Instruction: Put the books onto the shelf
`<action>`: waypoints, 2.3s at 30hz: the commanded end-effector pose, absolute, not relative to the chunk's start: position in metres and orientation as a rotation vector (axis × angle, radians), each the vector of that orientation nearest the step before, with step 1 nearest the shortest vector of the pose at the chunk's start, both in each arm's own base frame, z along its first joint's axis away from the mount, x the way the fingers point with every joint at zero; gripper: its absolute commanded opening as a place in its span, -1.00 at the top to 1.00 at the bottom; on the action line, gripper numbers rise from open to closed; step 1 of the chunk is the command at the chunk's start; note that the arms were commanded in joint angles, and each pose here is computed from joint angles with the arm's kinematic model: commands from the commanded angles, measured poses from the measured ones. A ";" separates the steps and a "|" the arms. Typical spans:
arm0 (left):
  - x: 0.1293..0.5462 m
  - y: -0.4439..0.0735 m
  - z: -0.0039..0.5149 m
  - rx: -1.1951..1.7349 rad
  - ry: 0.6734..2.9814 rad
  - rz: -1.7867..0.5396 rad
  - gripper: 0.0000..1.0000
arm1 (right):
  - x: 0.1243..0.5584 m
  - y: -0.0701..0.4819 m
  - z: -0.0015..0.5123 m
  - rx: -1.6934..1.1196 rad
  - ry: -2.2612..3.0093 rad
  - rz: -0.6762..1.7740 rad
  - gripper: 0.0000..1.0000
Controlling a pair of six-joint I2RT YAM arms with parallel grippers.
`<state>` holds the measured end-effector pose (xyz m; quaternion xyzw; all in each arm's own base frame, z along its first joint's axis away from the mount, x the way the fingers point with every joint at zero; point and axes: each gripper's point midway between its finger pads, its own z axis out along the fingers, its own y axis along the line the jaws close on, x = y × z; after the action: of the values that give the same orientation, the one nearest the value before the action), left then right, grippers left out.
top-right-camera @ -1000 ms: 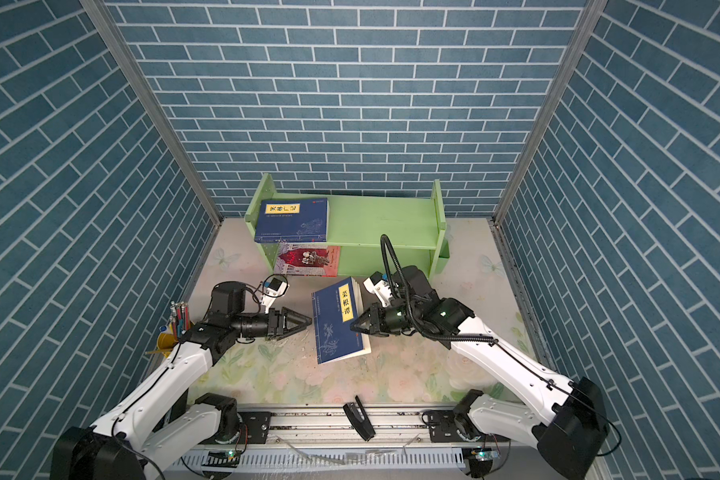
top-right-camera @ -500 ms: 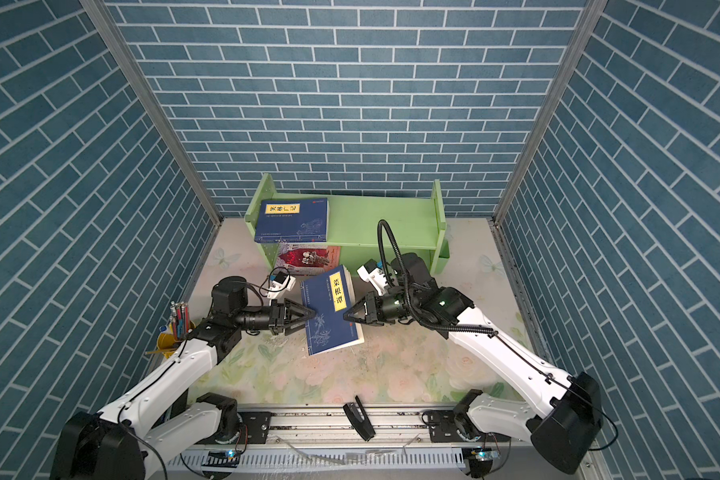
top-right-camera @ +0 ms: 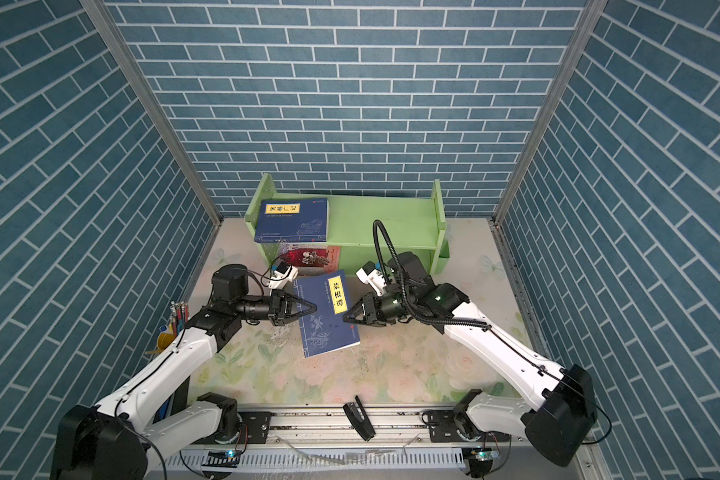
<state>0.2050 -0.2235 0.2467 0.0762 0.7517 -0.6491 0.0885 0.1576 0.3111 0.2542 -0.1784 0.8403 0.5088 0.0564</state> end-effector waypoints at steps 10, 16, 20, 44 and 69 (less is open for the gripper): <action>0.189 -0.224 0.294 0.435 2.111 -1.929 1.00 | 0.186 0.271 0.290 -0.404 2.445 1.271 -0.50; 0.184 -0.227 0.361 0.654 1.930 -1.849 1.00 | 0.197 0.241 0.345 -0.322 2.248 1.170 -0.63; 0.211 -0.228 0.415 0.662 1.828 -1.672 1.00 | 0.197 0.221 0.397 -0.284 2.047 1.133 -0.80; 0.355 -0.167 0.516 -0.100 1.523 -1.576 1.00 | 0.253 0.315 0.468 -0.341 1.681 1.627 -0.87; 0.356 -0.167 0.490 -0.204 1.567 -1.600 1.00 | 0.300 0.386 0.477 -0.356 1.563 1.862 -0.15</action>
<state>0.3695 -0.1675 0.4670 -0.1071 0.6506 -0.6330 0.4057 0.3055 0.3829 0.4519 -0.1232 0.6317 0.6891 0.3330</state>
